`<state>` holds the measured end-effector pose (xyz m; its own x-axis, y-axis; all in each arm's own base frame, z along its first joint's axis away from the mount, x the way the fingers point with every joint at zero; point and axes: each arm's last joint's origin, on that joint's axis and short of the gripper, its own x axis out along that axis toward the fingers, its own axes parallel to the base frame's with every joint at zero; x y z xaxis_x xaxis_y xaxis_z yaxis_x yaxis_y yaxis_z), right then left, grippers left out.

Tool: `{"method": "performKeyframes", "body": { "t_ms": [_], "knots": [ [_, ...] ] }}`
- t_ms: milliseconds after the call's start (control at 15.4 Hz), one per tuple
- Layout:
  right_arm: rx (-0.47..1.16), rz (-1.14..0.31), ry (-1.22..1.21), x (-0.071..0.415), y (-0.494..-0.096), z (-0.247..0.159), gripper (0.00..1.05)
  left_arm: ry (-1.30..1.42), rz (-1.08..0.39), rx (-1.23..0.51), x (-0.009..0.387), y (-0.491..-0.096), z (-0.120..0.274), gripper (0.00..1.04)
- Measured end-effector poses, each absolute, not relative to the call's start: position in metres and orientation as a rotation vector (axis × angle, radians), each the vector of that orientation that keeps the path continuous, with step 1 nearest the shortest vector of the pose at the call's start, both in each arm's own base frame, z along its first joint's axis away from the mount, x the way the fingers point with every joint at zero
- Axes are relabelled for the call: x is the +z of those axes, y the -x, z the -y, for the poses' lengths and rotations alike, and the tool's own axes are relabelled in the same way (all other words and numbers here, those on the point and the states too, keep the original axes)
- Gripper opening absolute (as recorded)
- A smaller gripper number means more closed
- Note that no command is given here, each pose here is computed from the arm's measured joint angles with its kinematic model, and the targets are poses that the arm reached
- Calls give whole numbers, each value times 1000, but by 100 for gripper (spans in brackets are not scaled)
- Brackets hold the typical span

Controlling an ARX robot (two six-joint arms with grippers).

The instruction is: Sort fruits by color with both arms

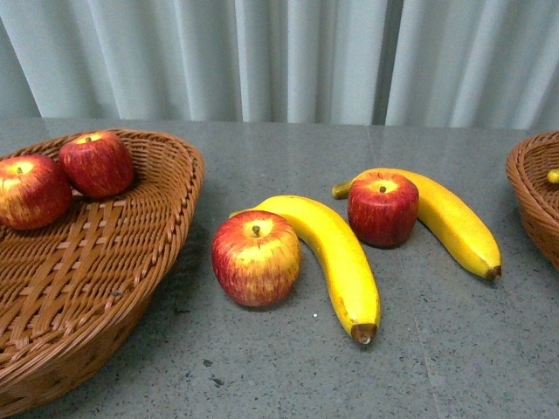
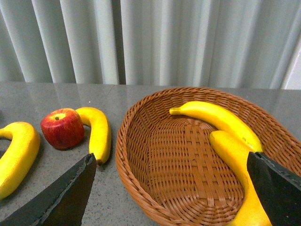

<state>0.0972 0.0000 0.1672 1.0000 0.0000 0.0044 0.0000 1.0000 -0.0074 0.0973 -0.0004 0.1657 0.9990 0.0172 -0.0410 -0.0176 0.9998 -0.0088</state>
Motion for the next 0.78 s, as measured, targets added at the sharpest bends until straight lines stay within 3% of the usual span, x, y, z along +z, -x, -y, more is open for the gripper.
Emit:
{"method": "performKeyframes", "body": {
  "t_ms": [65,195,454,779],
  "knots": [
    [-1,4,8,167,-97,0,98,35,-198,102,165,-98,2,98],
    [0,5,7,167,-97,0,98,39,-279,182,165,-101,0,98],
    [0,4,7,167,-97,0,98,65,-212,213,178,-105,-5,98],
    [0,4,7,167,-97,0,98,3,-90,129,224,-154,-21,98]
  ]
}}
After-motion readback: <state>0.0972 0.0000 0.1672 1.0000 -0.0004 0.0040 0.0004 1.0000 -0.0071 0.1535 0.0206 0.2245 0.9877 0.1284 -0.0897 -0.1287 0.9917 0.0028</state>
